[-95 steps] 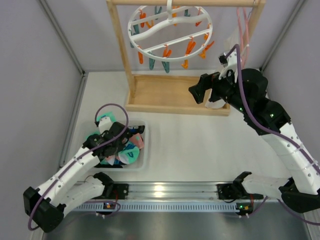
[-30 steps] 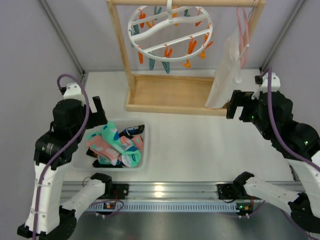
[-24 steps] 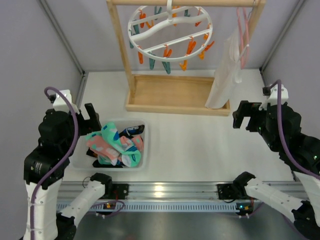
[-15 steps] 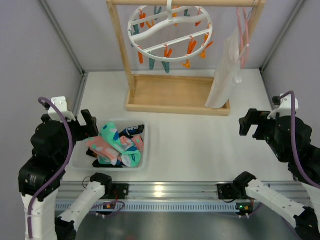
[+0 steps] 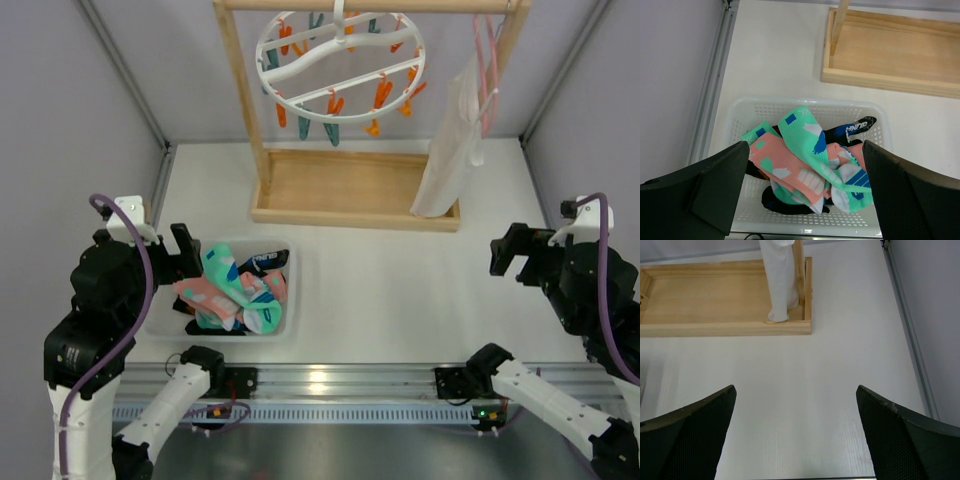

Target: Remove the socks clipped to the hanger

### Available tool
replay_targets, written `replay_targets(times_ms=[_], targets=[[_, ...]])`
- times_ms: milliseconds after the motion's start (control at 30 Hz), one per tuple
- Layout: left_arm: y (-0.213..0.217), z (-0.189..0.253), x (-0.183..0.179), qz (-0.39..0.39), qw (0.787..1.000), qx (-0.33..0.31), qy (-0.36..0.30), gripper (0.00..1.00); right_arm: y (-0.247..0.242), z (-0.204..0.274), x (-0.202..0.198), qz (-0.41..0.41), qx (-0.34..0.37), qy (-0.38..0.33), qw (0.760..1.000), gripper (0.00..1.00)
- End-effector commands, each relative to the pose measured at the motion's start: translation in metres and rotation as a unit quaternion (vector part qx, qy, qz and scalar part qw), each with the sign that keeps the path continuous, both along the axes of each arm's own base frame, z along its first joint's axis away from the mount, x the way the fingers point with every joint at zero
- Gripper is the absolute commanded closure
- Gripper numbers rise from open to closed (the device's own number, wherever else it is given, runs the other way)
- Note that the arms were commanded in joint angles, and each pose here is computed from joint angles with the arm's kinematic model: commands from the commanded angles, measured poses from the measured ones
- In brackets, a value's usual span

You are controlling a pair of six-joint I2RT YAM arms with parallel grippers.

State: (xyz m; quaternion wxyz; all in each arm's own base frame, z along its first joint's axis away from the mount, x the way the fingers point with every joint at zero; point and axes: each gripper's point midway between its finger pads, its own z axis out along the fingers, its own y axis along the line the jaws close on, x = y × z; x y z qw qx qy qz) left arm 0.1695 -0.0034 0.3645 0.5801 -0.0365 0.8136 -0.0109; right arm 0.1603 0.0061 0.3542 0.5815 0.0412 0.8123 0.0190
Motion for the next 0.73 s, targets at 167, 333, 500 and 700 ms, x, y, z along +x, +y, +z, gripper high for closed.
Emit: replay_targets(times_ms=[167,333,500,700], targets=[[0.0014,0.0071,0.0005,0.006,1.0,-0.004,-0.011,0.02,-0.006,0.0069,0.0021,-0.015,0.0,-0.021,1.0,0.0],[0.0023,0.01,-0.0006,0.007,1.0,-0.005,-0.015,0.02,-0.002,0.0056,0.005,-0.01,0.005,-0.024,1.0,0.01],[0.0036,0.0137,-0.0013,0.01,1.0,-0.005,-0.021,0.02,-0.0017,0.0068,0.0051,-0.009,0.008,-0.029,1.0,0.0],[0.0039,0.0127,-0.001,0.012,1.0,-0.006,-0.02,0.02,-0.0007,0.0082,0.0057,-0.006,0.008,-0.032,0.999,0.01]])
